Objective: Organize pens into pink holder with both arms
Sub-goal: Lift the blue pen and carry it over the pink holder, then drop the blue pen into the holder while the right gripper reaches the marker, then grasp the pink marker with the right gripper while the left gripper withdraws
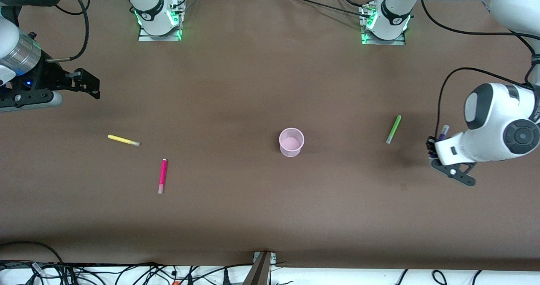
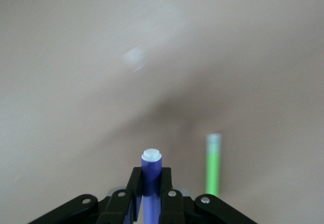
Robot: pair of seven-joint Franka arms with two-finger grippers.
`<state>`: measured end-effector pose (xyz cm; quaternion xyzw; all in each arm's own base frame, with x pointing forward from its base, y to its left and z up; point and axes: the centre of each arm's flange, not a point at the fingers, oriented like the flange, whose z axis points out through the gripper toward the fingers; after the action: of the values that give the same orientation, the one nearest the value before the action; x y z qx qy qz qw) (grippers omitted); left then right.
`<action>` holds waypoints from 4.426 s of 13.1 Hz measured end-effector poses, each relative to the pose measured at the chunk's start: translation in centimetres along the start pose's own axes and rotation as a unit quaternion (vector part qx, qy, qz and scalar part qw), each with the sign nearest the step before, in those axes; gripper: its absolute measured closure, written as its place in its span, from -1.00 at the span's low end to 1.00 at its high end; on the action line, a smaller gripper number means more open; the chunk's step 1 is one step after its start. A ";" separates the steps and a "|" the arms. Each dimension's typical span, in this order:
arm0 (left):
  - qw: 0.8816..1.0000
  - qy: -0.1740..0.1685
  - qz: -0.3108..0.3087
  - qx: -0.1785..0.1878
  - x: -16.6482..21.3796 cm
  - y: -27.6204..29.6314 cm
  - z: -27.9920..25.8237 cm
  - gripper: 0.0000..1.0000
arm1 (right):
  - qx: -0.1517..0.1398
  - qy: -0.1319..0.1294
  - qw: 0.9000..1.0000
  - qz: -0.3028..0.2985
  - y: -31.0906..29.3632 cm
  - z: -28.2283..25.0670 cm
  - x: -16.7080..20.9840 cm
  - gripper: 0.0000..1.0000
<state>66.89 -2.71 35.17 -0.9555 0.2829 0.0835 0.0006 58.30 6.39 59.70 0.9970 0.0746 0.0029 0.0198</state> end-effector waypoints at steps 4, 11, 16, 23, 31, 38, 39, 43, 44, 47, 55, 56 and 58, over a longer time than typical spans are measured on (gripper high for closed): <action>0.993 0.031 0.102 -0.059 4.8 11.2 -1.9 0.63 | 0.000 0.001 1.000 0.000 0.0 0.0 0.0 -1.00; 0.950 0.209 0.131 -0.190 12.4 25.6 -2.3 0.63 | 0.000 0.001 1.000 0.001 0.0 0.0 0.0 -1.00; 0.929 0.303 0.106 -0.184 15.7 33.6 2.7 0.63 | 0.000 0.004 1.000 0.001 0.0 0.0 0.1 -1.00; 0.934 0.302 0.124 -0.143 14.8 32.7 5.7 0.63 | -0.001 -0.004 1.000 -0.001 -0.1 4.2 2.8 -1.00; 0.934 0.307 0.121 -0.139 14.5 32.6 6.2 -0.27 | 0.029 -0.045 0.999 0.002 -0.2 11.7 5.6 -1.00; 0.967 0.199 0.085 -0.136 11.1 29.6 0.1 -1.00 | 0.051 -0.072 0.996 -0.016 -3.2 21.4 8.4 -1.00; 0.974 0.170 0.076 -0.127 9.8 28.4 -1.6 -1.00 | 0.053 -0.070 0.996 -0.015 -3.4 23.5 8.7 -1.00; 0.995 0.070 0.026 -0.064 3.6 20.7 -6.6 -1.00 | 0.062 -0.042 0.997 0.003 -4.2 34.0 8.3 -0.97; 0.998 0.049 0.013 -0.035 2.0 17.9 -7.6 -1.00 | 0.060 -0.044 0.997 0.007 -4.5 35.9 7.9 -0.96; 0.999 0.017 -0.041 0.013 -2.1 10.1 -12.8 -1.00 | 0.057 -0.053 0.997 0.026 -4.7 38.2 7.5 -0.90; 0.988 0.026 -0.143 0.045 -7.9 2.2 -21.0 -1.00 | 0.052 -0.037 0.997 0.042 -4.2 41.1 7.7 -0.50; 0.985 0.027 -0.164 0.049 -8.8 1.6 -21.8 -1.00 | 0.051 -0.035 0.997 0.042 -4.3 41.5 7.8 -0.49; 0.978 0.035 -0.202 0.039 -11.1 0.7 -23.1 -1.00 | 0.051 -0.034 0.997 0.042 -4.3 41.8 7.9 -0.42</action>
<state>60.95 1.59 59.74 -0.9946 0.0866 0.0367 0.0448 65.81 10.14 17.74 0.9985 0.0316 -0.0337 -0.0287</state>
